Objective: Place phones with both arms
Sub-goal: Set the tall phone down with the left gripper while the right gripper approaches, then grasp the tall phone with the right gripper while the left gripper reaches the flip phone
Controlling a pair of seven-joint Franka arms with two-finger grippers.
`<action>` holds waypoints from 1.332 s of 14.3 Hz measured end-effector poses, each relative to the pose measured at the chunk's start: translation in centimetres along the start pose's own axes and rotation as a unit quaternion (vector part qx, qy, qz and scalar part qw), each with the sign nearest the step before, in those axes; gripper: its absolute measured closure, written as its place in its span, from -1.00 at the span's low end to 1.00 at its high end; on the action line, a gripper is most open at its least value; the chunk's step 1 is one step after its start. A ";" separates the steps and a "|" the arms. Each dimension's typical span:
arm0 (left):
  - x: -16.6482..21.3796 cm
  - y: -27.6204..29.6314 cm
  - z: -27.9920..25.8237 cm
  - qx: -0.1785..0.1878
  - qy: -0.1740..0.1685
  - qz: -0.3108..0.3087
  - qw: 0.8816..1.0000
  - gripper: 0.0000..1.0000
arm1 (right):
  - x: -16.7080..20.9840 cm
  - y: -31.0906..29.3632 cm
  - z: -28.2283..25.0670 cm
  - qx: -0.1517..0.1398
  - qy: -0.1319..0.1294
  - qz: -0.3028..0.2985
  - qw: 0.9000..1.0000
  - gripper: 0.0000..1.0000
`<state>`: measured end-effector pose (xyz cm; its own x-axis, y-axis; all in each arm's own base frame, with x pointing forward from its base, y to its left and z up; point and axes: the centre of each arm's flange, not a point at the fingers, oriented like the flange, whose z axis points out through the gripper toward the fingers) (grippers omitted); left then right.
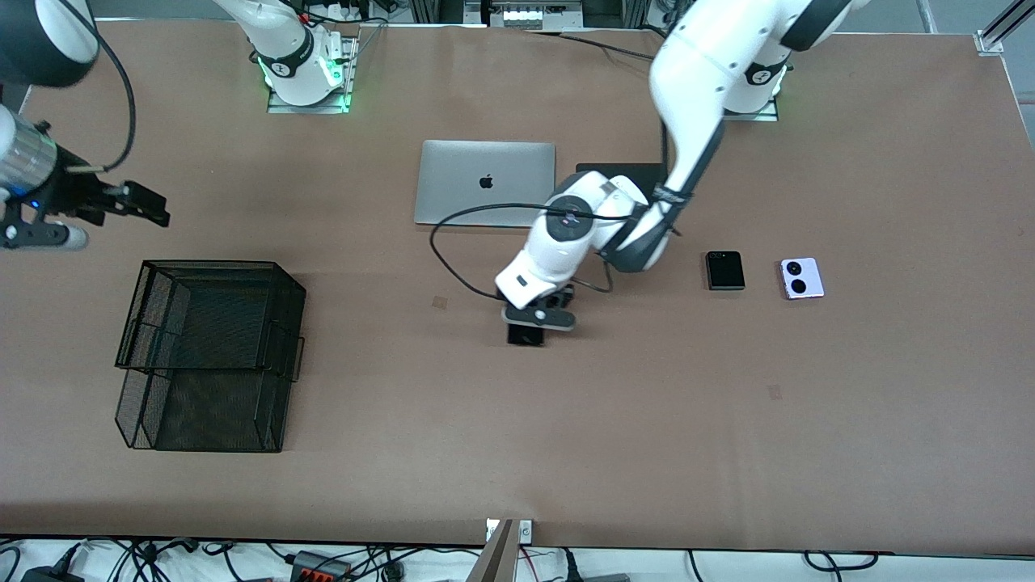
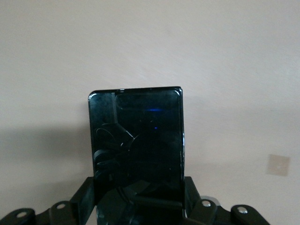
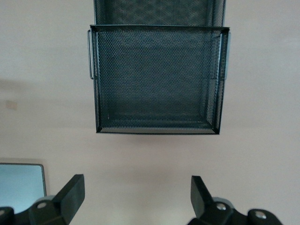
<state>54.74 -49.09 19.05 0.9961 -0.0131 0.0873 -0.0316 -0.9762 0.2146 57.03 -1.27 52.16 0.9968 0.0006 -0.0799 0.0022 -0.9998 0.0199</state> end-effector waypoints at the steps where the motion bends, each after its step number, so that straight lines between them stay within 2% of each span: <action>1: -0.8 0.7 1.2 -0.007 0.005 -0.005 1.000 -0.56 | 0.7 0.0 1.1 0.000 -0.003 -0.001 1.000 -1.00; 4: -1.3 1.6 1.9 -0.015 0.012 -0.006 1.000 -0.57 | 2.4 -0.9 3.9 0.001 -0.006 -0.010 1.000 -1.00; 5: -1.2 1.6 1.8 -0.016 0.013 -0.006 1.000 -0.67 | 2.8 -1.6 4.4 0.001 -0.004 -0.016 1.000 -1.00; 7: -0.8 1.7 1.3 -0.019 0.019 -0.007 1.000 -0.98 | 3.2 -3.6 4.6 0.000 0.004 -0.032 0.999 -1.00; 9: -0.3 1.6 0.1 -0.010 0.012 -0.008 1.000 -1.00 | 3.2 -5.8 4.7 -0.001 0.006 -0.050 0.999 -1.00; 12: 1.6 -0.5 -5.5 0.058 -0.044 -0.024 0.997 -1.00 | 3.5 -8.5 6.1 -0.003 -0.002 -0.069 0.998 -1.00; 15: 5.5 -8.5 -12.1 0.129 -0.106 -0.076 0.983 -1.00 | 3.9 -11.1 7.9 -0.004 -0.010 -0.090 0.996 -1.00; 17: 7.5 -14.7 -14.3 0.178 -0.133 -0.065 0.973 -1.00 | 3.8 -14.6 8.8 -0.006 -0.013 -0.118 0.993 -1.00; 19: 8.4 -18.9 -15.2 0.199 -0.162 -0.044 0.966 -1.00 | 4.0 -19.1 9.9 -0.008 -0.013 -0.151 0.988 -1.00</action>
<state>62.50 -27.43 30.49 0.9690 0.0698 -0.2368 0.0245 -0.9817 -0.1890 60.13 17.63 41.56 0.9479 0.2985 -0.1111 0.3011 -0.9536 0.0073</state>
